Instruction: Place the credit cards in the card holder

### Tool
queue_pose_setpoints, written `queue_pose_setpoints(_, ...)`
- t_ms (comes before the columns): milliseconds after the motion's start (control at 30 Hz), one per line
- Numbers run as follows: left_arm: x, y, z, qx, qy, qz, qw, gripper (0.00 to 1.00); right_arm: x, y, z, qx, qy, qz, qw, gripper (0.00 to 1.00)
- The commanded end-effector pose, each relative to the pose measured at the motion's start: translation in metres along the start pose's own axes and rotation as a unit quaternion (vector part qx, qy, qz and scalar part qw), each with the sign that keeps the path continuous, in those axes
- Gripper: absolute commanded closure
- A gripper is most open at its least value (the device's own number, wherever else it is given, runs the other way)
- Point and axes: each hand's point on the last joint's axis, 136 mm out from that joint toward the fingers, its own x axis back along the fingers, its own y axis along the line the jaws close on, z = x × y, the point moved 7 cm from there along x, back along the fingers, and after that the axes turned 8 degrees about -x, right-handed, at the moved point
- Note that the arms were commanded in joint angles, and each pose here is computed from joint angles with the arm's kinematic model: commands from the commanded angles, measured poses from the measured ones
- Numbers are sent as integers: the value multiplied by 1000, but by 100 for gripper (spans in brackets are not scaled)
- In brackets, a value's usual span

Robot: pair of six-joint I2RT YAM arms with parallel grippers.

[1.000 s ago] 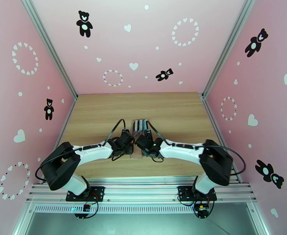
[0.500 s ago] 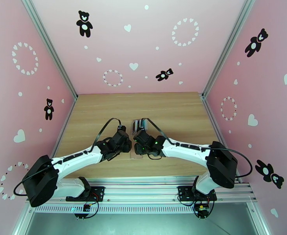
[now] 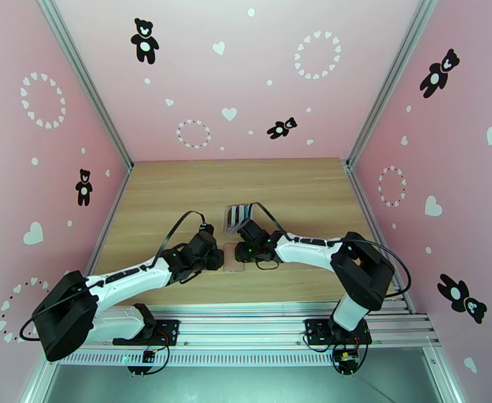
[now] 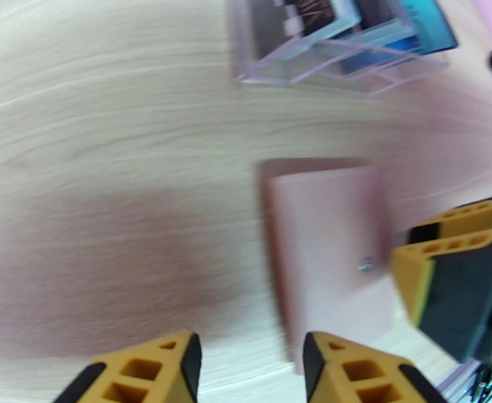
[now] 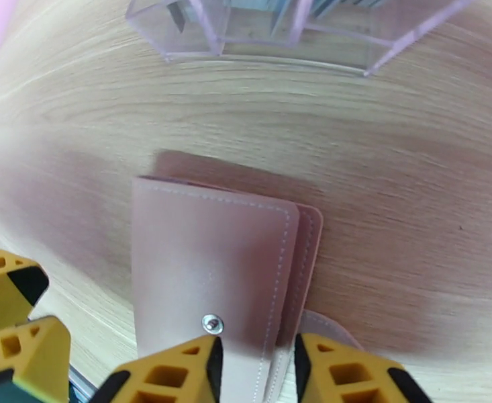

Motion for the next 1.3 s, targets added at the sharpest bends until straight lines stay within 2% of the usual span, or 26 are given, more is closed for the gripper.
queue_pose_setpoints(0, -2, -8, -2, 7, -9, 34, 999, 52, -7, 1, 2, -5, 9, -22, 1000, 62)
queue_pose_setpoints(433, -20, 4, 9, 11, 21, -22, 999, 53, -15, -6, 3, -19, 20, -28, 999, 54)
queue_pose_setpoints(567, -22, 9, 11, 11, 26, -47, 998, 54, -15, -5, 3, -20, 22, -34, 999, 53)
queue_pose_setpoints(1267, -36, 18, 19, 10, 58, -93, 994, 57, -18, -4, 7, -31, 34, -54, 997, 53)
